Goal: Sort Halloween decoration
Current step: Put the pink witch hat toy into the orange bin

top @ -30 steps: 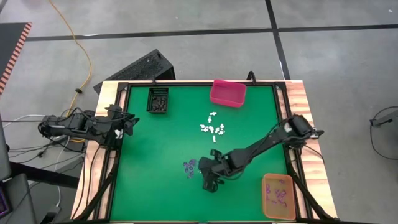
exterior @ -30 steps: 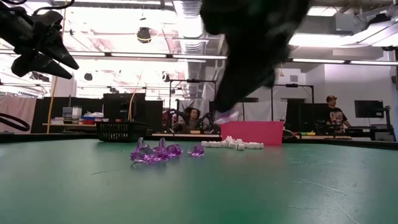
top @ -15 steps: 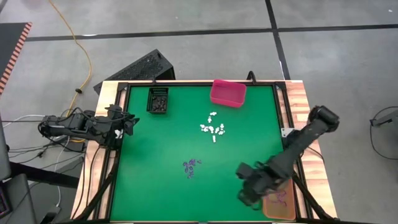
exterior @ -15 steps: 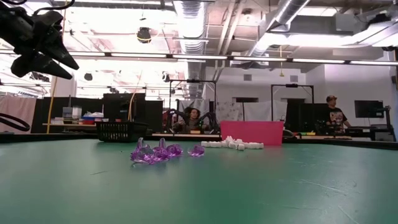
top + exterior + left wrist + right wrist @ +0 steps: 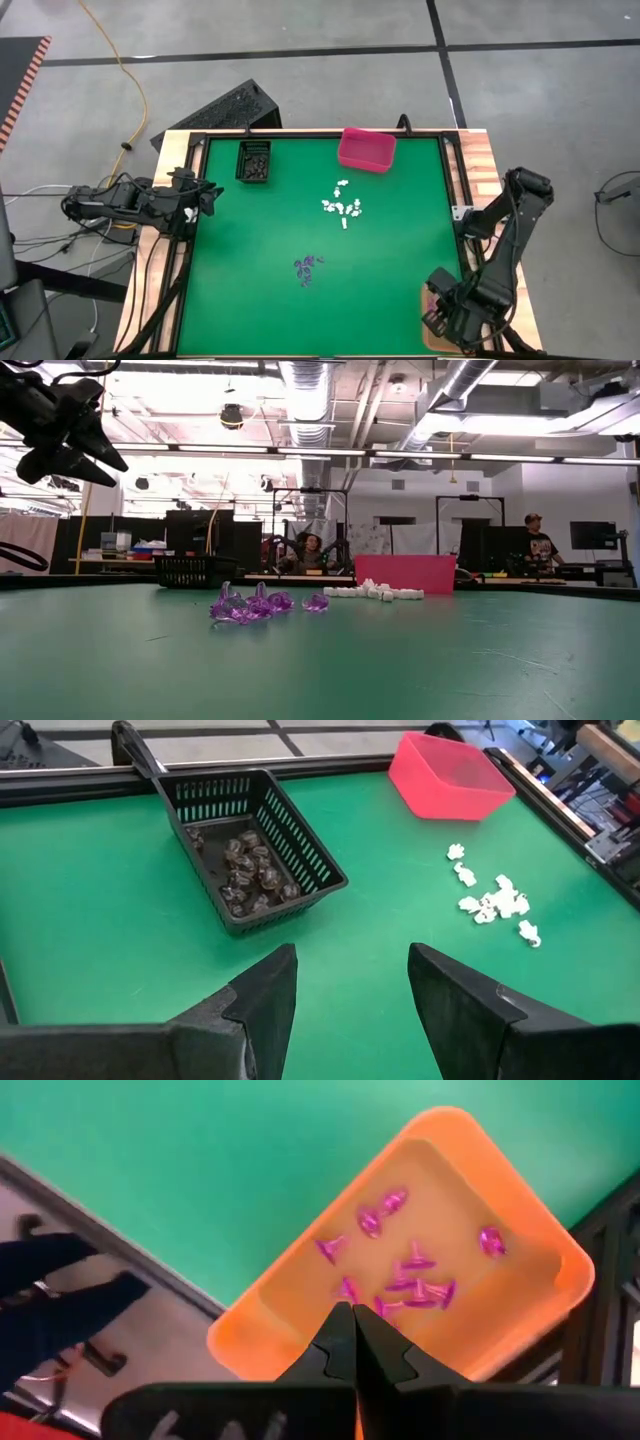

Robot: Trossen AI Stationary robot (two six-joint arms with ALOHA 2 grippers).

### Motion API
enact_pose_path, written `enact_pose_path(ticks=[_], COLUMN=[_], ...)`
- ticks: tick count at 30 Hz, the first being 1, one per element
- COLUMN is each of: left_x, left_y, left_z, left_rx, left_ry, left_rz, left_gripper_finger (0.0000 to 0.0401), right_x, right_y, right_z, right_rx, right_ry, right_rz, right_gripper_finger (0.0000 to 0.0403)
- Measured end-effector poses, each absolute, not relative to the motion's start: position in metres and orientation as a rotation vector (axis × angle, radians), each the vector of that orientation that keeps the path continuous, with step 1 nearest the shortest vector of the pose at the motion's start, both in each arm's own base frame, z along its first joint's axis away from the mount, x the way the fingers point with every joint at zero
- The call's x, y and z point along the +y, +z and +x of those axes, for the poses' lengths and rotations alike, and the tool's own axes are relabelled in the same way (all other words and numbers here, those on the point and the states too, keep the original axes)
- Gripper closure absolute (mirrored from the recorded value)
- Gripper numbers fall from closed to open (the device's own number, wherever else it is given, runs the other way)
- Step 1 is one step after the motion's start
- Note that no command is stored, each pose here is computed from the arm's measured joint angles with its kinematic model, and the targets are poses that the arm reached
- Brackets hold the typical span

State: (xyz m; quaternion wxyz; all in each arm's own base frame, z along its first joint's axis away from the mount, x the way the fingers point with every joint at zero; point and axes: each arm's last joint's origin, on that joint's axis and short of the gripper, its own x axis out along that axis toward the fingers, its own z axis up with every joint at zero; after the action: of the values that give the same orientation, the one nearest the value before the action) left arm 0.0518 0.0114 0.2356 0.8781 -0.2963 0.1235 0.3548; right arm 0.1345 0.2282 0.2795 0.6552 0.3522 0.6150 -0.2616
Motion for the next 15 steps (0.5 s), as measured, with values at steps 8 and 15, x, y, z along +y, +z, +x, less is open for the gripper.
enact_pose_path(ticks=[8,15], left_x=[0.012,0.012], left_y=[0.236,0.236], left_z=[0.052,0.052], left_rx=[0.249,0.243], left_ry=[0.748,0.756], left_rz=[-0.628,-0.629], left_gripper_finger=[0.0218,0.0218], right_x=[0.226,0.225], right_y=[0.258,0.255], right_z=[0.132,0.131], right_rx=[1.429,1.443], right_ry=[-0.65,-0.634], right_rz=[0.731,0.7], right_gripper_finger=[0.0325,0.0269])
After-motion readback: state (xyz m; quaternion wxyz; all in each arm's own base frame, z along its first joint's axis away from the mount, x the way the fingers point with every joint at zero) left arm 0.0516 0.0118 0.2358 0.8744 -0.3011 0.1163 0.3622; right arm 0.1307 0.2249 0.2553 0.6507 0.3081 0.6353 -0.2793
